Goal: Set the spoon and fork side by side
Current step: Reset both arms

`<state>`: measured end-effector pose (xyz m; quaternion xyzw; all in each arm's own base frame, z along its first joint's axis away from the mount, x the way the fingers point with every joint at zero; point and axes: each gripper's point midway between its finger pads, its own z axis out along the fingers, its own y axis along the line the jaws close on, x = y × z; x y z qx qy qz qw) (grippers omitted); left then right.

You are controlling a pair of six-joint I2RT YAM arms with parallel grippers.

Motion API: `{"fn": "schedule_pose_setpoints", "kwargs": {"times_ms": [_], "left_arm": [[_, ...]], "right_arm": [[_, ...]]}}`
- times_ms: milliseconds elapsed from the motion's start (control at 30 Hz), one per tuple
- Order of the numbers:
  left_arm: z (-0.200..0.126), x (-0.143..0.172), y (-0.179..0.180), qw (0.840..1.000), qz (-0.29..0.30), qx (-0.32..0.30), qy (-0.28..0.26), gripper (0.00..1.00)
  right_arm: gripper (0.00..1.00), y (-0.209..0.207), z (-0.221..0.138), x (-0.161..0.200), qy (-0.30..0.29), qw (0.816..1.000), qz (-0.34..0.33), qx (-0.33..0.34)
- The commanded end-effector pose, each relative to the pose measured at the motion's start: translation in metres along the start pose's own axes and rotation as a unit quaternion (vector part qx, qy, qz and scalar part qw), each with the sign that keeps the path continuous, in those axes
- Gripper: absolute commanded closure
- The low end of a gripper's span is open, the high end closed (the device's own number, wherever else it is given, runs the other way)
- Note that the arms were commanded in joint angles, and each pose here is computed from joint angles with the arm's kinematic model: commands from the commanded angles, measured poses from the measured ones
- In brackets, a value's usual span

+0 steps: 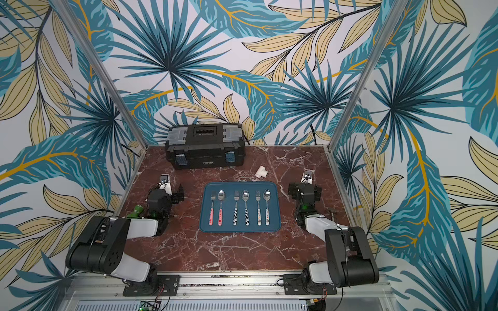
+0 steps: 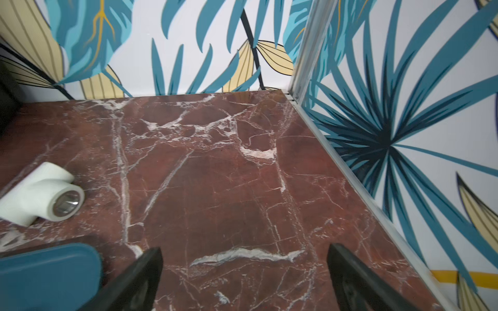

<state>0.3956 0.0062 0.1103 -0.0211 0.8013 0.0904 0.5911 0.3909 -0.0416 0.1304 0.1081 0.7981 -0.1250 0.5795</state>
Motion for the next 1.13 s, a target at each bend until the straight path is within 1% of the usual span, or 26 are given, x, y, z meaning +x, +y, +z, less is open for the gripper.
{"fn": "schedule_pose_setpoints", "kwargs": {"times_ms": [0,33,67,100,133,200,867,1100], "left_arm": [[0.002,-0.007,-0.009,1.0,0.01,0.022,-0.011,0.0],[0.002,-0.007,-0.009,1.0,0.009,0.022,-0.01,0.0],[0.002,-0.007,-0.009,1.0,0.009,0.022,-0.01,0.0],[0.002,-0.007,-0.009,1.0,0.01,0.023,-0.01,0.0],[0.002,-0.007,-0.009,1.0,0.01,0.022,-0.01,0.0],[0.002,-0.007,-0.009,1.0,0.009,0.023,-0.01,0.0],[0.003,-0.007,-0.01,1.0,0.008,0.026,-0.01,0.0],[0.004,-0.007,-0.009,0.999,0.002,0.038,-0.005,0.0]], "right_arm": [[0.0,0.002,-0.005,0.013,-0.062,0.998,0.022,-0.018],[0.01,0.004,-0.006,0.015,-0.05,0.998,0.017,-0.023],[0.01,0.005,-0.002,0.017,-0.021,0.999,0.023,-0.021],[0.0,0.008,0.005,0.015,-0.016,1.0,0.012,-0.019],[0.01,0.009,0.003,0.016,-0.022,0.999,0.005,-0.024],[0.01,0.008,0.003,0.016,-0.014,1.0,0.01,-0.018],[0.01,0.009,0.003,0.016,-0.016,1.0,0.009,-0.02],[0.01,0.008,0.003,0.016,-0.016,1.0,0.009,-0.02]]}}
